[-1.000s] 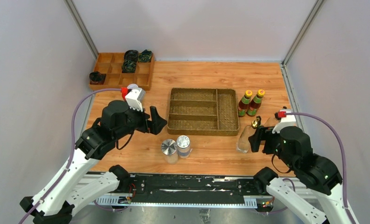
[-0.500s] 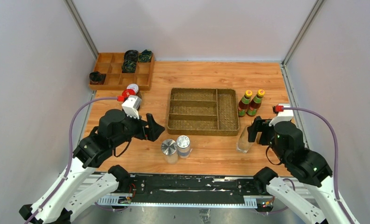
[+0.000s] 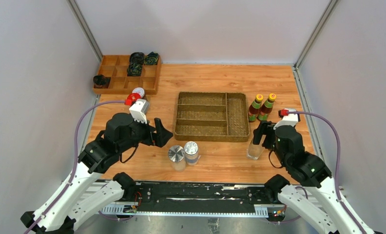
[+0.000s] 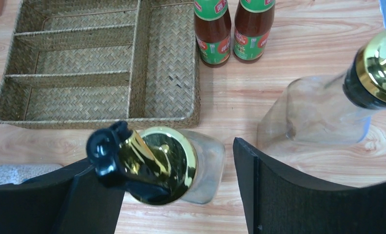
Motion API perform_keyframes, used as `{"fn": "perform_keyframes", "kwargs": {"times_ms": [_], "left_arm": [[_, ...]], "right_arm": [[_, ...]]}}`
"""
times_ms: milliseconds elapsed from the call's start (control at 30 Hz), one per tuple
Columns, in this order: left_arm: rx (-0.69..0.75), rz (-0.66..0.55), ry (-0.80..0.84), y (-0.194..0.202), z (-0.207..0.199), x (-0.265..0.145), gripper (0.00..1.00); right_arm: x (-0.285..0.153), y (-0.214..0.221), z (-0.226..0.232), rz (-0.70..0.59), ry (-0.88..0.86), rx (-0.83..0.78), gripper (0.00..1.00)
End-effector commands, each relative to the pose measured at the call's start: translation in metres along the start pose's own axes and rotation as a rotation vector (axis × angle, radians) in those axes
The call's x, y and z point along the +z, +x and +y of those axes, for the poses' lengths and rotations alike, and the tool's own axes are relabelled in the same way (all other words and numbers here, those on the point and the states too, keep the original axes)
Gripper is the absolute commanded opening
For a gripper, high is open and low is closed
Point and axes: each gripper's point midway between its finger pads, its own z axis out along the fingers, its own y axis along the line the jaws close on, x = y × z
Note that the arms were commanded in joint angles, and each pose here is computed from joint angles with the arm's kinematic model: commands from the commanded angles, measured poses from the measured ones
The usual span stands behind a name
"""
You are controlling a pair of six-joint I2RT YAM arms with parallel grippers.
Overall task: Organize the condiment bottles
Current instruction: Pick up the bottle from the center of the board.
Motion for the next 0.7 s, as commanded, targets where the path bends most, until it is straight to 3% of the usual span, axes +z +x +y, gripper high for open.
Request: {"fn": "perform_keyframes", "kwargs": {"times_ms": [0, 367, 667], "left_arm": [[0.013, -0.027, 0.028, -0.005, -0.006, -0.007, 1.0], [-0.005, -0.032, -0.002, 0.001, 0.002, -0.006, 1.0], [-0.012, -0.03, -0.021, 0.003, 0.006, -0.004, 1.0]], "right_arm": [[0.012, -0.007, 0.004, -0.041, 0.019, 0.034, 0.76], [0.014, 0.0, 0.005, -0.007, 0.024, 0.03, 0.26], [-0.011, -0.055, 0.025, -0.051, -0.07, -0.038, 0.22]]}}
